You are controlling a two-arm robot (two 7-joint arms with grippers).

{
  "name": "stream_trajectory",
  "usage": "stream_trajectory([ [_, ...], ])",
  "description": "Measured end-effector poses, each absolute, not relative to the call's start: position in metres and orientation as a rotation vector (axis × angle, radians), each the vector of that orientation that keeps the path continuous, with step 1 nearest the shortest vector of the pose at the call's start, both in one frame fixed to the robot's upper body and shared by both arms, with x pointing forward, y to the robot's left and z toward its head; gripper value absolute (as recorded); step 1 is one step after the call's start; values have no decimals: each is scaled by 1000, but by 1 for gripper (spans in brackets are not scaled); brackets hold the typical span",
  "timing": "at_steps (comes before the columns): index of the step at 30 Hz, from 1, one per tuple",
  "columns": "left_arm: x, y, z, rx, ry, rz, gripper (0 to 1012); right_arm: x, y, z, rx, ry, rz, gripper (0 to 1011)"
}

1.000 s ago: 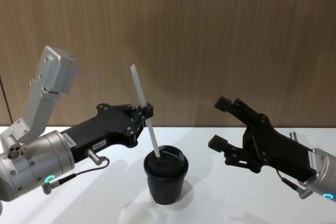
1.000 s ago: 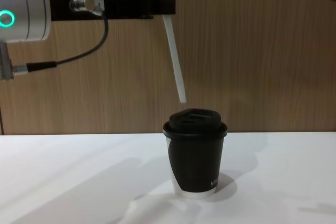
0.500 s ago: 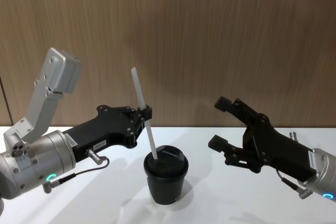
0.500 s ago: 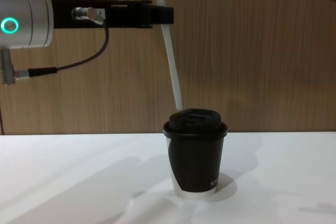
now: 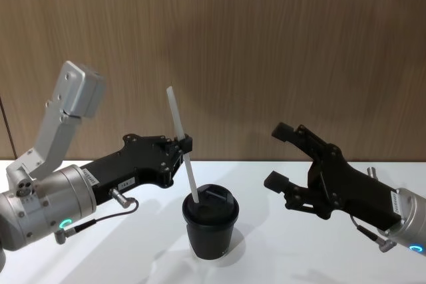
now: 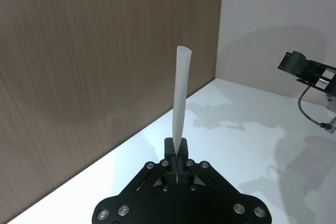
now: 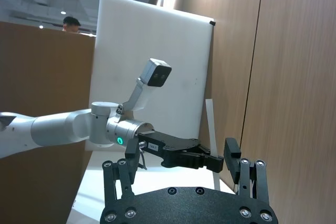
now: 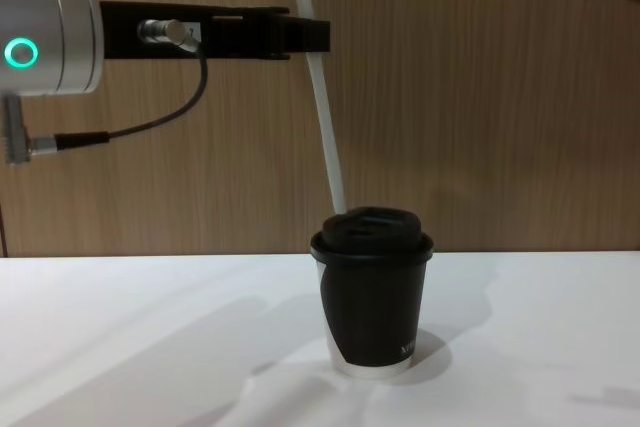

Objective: Pick up the straw with one hand, pass it to the other hand, and insert it into the cup.

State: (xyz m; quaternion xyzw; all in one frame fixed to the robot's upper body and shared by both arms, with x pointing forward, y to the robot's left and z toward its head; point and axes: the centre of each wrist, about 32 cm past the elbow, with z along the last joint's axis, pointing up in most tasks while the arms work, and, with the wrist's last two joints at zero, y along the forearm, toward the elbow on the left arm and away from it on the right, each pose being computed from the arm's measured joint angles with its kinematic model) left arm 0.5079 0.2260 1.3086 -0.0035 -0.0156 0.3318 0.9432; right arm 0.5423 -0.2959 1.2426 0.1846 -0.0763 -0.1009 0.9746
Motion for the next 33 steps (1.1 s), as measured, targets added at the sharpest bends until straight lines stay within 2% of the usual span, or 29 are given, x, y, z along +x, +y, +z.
stream_trajectory([
  [33, 515, 218, 1306, 6, -19, 663, 13, 542, -296, 1243, 372, -154, -204, 1001],
])
